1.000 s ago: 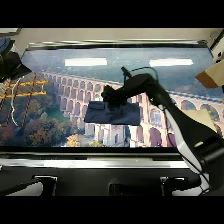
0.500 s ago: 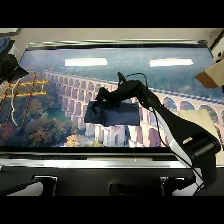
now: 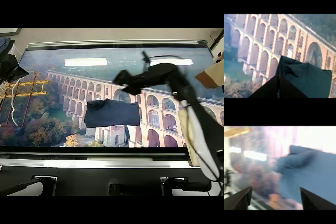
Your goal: Fold the clothes and pants, and hang the long-sleeved shirts on hangers.
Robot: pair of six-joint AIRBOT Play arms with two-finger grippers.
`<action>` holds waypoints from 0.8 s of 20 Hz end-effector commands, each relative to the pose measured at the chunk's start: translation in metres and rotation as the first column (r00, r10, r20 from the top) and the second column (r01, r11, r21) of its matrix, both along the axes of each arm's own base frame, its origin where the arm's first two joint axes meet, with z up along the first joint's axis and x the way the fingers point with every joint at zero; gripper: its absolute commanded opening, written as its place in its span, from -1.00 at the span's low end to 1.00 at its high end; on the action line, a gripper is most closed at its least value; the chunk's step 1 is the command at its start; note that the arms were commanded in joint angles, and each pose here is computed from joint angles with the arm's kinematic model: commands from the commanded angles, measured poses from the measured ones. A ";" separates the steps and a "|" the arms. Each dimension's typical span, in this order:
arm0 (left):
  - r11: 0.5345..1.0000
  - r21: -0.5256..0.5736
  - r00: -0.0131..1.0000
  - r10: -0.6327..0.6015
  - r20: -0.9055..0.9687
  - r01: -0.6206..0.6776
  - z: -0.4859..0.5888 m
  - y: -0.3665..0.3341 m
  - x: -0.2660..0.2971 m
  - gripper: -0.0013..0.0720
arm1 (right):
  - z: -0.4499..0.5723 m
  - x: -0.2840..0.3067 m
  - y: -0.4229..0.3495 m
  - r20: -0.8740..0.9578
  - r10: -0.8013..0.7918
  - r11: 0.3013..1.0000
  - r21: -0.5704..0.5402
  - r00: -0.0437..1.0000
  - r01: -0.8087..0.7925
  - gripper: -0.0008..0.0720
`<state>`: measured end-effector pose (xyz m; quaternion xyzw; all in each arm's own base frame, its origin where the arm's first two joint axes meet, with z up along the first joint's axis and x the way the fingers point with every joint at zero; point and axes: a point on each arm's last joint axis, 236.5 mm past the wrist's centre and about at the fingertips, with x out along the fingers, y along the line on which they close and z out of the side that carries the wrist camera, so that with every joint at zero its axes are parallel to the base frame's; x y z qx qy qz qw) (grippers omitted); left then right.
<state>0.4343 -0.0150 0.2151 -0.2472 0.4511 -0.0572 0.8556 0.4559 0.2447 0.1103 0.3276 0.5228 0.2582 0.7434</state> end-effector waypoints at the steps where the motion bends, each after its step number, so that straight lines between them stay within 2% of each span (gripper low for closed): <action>1: 1.000 0.000 1.000 -0.002 -0.008 0.002 -0.001 0.000 -0.002 -0.93 | -0.015 -0.001 -0.107 -0.032 -0.031 0.993 -0.118 0.999 0.027 0.87; 4: 1.000 0.000 1.000 -0.002 -0.007 0.002 -0.001 0.000 -0.002 -0.93 | -0.051 -0.002 -0.169 -0.089 -0.111 0.987 -0.128 0.990 0.099 0.84; 6: 1.000 0.001 1.000 -0.002 -0.007 0.002 -0.001 0.000 -0.002 -0.93 | -0.086 -0.016 -0.176 -0.166 -0.103 0.991 -0.098 0.981 0.088 0.84; 9: 1.000 0.001 1.000 -0.002 -0.007 0.002 -0.001 0.000 -0.002 -0.93 | -0.130 -0.041 -0.149 -0.254 -0.017 1.000 -0.003 0.967 0.016 0.82; 15: 0.999 0.031 0.999 -0.040 0.009 0.040 -0.001 0.000 -0.002 -0.93 | -0.188 -0.052 -0.103 -0.313 0.063 0.997 0.053 0.948 -0.049 0.81; 16: 0.999 0.031 0.999 -0.041 0.009 0.040 -0.001 0.000 -0.002 -0.93 | -0.195 -0.051 -0.096 -0.315 0.061 0.998 0.046 0.947 -0.049 0.67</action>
